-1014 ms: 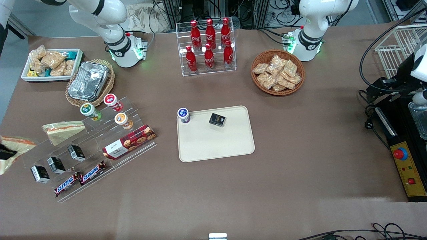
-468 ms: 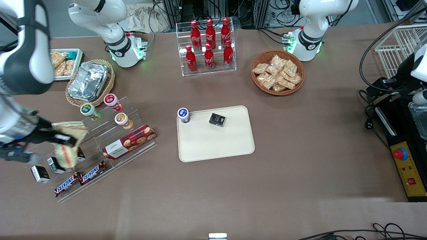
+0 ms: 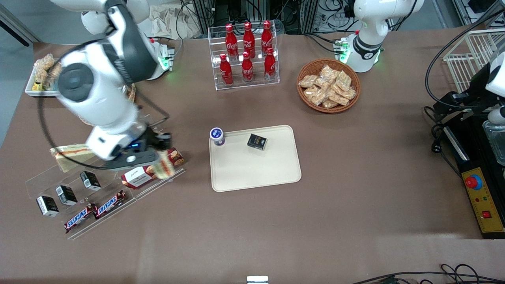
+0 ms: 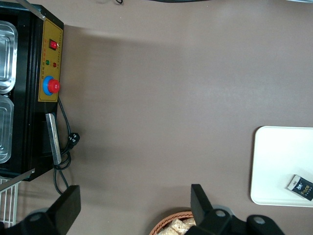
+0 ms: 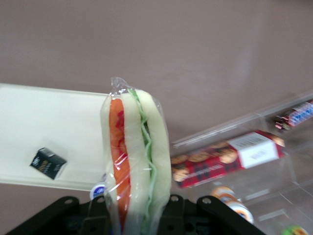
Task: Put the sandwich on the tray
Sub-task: 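Carry the sandwich over the cream tray with the right gripper, then lower the sandwich onto the tray and open the right gripper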
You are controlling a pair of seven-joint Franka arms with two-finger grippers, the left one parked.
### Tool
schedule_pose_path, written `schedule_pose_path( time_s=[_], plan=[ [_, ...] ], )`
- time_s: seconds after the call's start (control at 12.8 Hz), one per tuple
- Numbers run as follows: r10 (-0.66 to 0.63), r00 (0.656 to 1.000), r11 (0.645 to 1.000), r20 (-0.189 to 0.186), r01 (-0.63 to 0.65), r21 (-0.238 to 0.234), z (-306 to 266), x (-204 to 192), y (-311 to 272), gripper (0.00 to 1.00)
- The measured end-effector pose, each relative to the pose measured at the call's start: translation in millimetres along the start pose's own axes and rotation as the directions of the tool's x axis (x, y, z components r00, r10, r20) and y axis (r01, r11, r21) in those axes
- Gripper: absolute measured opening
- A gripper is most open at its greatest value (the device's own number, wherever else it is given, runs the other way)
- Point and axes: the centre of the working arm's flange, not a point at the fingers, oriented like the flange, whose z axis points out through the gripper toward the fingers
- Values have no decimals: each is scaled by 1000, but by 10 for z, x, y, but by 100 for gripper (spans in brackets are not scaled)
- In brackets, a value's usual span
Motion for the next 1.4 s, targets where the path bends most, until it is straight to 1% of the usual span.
schedule_pose_path(
  time_s=[0.16,0.31,0.39,0.55,0.62,0.7,0.86,0.94,1.01,1.17,1.25,1.33,1.4],
  plan=[
    [-87,996,996,-3,87,-4,293,-13,-504,19],
    [-185,983,983,5,185,-14,666,-4,-814,19],
    [-257,967,966,4,257,-15,857,37,-872,19],
    [-402,916,916,-20,401,-23,1235,173,-878,19],
    [-470,882,882,-30,470,-29,1428,235,-871,19],
    [-540,841,842,-37,539,-36,1627,278,-882,19],
    [-665,744,746,-58,663,-53,2012,302,-1043,19],
    [-705,706,709,-75,702,-62,2167,274,-1203,19],
    [-733,675,680,-85,730,-68,2292,213,-1395,19],
    [-773,622,633,-122,769,-89,2496,121,-1697,19],
    [-802,581,596,-139,796,-105,2605,111,-1762,19],
    [-833,534,550,-143,826,-120,2727,115,-1771,19],
    [-863,487,503,-136,854,-132,2850,121,-1751,19]
  ],
)
